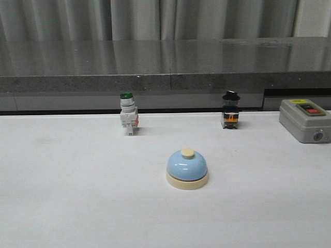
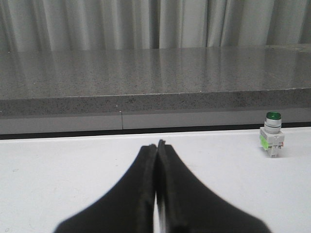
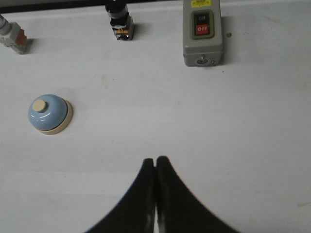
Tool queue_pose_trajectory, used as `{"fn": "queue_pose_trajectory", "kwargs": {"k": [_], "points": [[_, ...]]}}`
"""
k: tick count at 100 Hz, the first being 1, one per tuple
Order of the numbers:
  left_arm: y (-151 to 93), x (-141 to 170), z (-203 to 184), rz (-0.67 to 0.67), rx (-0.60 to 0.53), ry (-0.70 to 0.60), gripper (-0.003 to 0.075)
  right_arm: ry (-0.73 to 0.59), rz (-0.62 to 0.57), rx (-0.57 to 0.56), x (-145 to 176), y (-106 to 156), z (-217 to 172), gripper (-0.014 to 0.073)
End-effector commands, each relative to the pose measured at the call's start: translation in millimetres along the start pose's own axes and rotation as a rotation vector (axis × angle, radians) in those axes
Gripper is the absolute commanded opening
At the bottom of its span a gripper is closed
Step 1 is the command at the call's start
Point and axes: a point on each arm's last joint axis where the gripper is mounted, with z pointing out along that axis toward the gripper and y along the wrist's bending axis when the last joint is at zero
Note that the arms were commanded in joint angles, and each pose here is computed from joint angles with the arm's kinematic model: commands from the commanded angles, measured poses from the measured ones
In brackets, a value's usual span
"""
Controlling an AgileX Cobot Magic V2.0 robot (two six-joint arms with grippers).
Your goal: Place and press bell with both arms
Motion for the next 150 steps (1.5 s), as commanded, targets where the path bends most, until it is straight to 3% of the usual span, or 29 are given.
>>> {"fn": "queue_pose_trajectory", "kwargs": {"k": [1, 57, 77, 92, 150], "points": [[1, 5, -1, -0.006, -0.003, -0.067, -0.002, -0.155, -0.003, -0.004, 3, -1, -11, -0.0059], [1, 5, -1, -0.006, -0.003, -0.067, -0.002, -0.811, -0.09, 0.019, 75, -17, -18, -0.0059], [1, 5, -1, -0.006, -0.003, -0.067, -0.002, -0.815, -0.115, 0.037, 87, -21, 1, -0.0059], [1, 5, -1, -0.006, -0.003, -0.067, -0.002, -0.733, -0.112, 0.045, 106, -25, 21, -0.0059], [1, 5, -1, -0.006, -0.003, -0.067, -0.002, -0.752, -0.113, 0.044, 104, -25, 20, -0.0059]]}}
